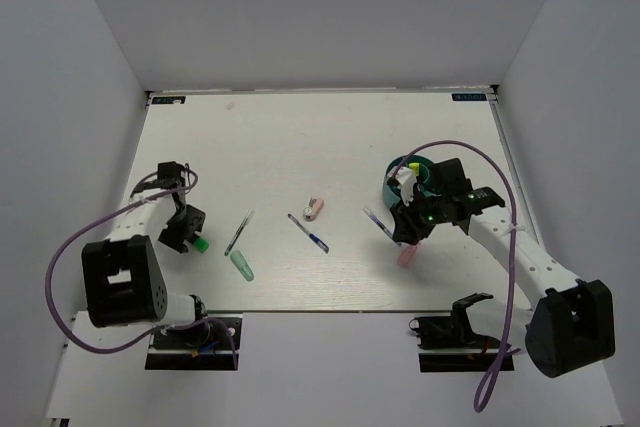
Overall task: Sort the stationery into containers
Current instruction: Pick up the pen from the center of the board.
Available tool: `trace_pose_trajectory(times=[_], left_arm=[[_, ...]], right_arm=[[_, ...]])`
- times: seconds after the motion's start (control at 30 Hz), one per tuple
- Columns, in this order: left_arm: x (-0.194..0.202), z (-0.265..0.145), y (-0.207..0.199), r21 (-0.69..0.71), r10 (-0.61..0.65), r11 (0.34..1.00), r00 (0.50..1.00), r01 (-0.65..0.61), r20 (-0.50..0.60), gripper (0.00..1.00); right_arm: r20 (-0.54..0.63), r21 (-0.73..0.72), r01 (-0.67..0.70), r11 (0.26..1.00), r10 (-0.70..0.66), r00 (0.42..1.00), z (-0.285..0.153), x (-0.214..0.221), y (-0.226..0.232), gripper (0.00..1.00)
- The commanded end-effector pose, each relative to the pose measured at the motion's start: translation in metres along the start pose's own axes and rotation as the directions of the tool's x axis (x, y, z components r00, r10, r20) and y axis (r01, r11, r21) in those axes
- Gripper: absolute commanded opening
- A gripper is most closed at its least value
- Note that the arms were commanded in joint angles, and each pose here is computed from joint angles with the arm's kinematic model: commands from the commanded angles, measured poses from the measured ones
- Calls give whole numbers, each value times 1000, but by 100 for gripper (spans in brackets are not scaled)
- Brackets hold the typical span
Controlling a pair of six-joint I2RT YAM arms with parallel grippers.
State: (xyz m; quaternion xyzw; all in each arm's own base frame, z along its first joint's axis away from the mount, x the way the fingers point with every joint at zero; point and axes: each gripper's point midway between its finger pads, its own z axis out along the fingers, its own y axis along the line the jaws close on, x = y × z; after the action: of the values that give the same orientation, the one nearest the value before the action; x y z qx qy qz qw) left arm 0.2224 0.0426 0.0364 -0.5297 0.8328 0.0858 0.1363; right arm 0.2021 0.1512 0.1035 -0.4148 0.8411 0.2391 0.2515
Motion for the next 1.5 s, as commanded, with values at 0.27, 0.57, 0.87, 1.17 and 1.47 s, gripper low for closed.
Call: trace_pose_trajectory(times=[0.27,0.57,0.87,1.17,1.47], left_arm=[[-38,11,-25,-96,-35,995,999,38,37,71],[-27,32,-16,-136,-59,989,998,57,-11,69],[-8,59,-13,-120,-68,991,995,60,-68,19],[-8,-52,-111,277,261,915,955,-292,145,0],[103,-222,-246,424,493,391,575,-817,654,0]], right_arm=[[37,33,22,999,-23,999,-5,-3,-3,51],[52,51,12,999,-14,999,-8,-4,-7,52],[65,73,-19,997,14,998,-12,-2,-11,52],[122,342,-139,929,103,987,-27,-1,-60,0],[268,542,-267,797,137,954,-64,-14,-92,0]])
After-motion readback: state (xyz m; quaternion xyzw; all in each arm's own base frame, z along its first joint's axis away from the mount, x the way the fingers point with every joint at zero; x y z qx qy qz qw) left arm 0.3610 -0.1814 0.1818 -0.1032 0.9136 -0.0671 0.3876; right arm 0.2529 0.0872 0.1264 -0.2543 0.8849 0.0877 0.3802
